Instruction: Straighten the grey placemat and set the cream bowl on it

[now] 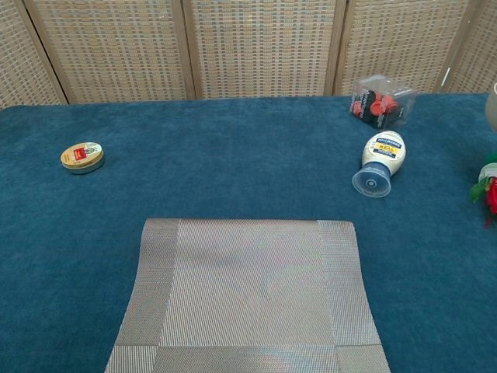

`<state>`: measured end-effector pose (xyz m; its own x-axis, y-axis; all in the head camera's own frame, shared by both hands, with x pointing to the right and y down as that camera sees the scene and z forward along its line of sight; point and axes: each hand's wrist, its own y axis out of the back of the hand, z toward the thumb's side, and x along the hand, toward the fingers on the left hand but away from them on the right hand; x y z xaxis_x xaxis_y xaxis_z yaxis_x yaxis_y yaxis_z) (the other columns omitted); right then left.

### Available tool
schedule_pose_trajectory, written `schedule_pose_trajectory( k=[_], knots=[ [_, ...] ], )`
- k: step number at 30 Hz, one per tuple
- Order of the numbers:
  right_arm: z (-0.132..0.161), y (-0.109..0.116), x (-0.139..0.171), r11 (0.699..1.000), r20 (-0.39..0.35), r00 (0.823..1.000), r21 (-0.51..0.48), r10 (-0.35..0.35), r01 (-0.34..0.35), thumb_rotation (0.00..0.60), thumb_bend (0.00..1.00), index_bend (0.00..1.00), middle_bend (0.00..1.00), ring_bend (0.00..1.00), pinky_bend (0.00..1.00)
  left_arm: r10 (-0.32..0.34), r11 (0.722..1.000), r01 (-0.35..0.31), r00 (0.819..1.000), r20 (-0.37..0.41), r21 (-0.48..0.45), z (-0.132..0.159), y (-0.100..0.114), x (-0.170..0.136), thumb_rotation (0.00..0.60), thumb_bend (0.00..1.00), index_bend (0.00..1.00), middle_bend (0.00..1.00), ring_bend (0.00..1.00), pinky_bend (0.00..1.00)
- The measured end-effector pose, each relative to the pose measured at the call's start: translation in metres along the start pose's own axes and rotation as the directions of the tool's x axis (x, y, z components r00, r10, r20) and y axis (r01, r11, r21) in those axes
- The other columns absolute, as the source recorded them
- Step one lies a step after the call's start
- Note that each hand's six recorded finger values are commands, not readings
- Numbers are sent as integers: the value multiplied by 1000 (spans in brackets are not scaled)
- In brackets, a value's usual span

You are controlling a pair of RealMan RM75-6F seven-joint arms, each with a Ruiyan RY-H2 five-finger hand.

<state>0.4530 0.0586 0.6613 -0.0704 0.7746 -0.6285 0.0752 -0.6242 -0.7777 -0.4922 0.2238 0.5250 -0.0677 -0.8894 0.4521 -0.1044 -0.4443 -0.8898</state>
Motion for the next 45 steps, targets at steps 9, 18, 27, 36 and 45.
schedule_pose_trajectory(
  k=[9,18,27,36,45],
  knots=[
    [-53,-23,16,996,122,989,33,78,-83,600,558,675,0,0,0,-1,1000,1,1000,13,4,4,0,1,600,0,0,0,0,0],
    [-55,-52,34,985,80,984,64,156,-162,600,551,644,0,0,0,0,1000,-1,1000,21,8,7,-1,-5,600,0,0,0,0,0],
    [-41,-66,54,979,-6,983,92,186,-184,600,0,0,0,0,0,1,1000,-2,1000,20,5,6,0,-5,600,0,0,0,0,0],
    [-24,-31,83,998,-94,995,57,35,-30,600,0,0,0,0,0,7,1000,-6,999,41,-2,9,0,-4,600,0,0,0,0,0],
    [2,16,135,958,-267,925,16,-270,285,600,0,0,0,0,0,26,998,-6,950,313,-63,57,-9,-1,600,0,35,0,0,0]
  ],
)
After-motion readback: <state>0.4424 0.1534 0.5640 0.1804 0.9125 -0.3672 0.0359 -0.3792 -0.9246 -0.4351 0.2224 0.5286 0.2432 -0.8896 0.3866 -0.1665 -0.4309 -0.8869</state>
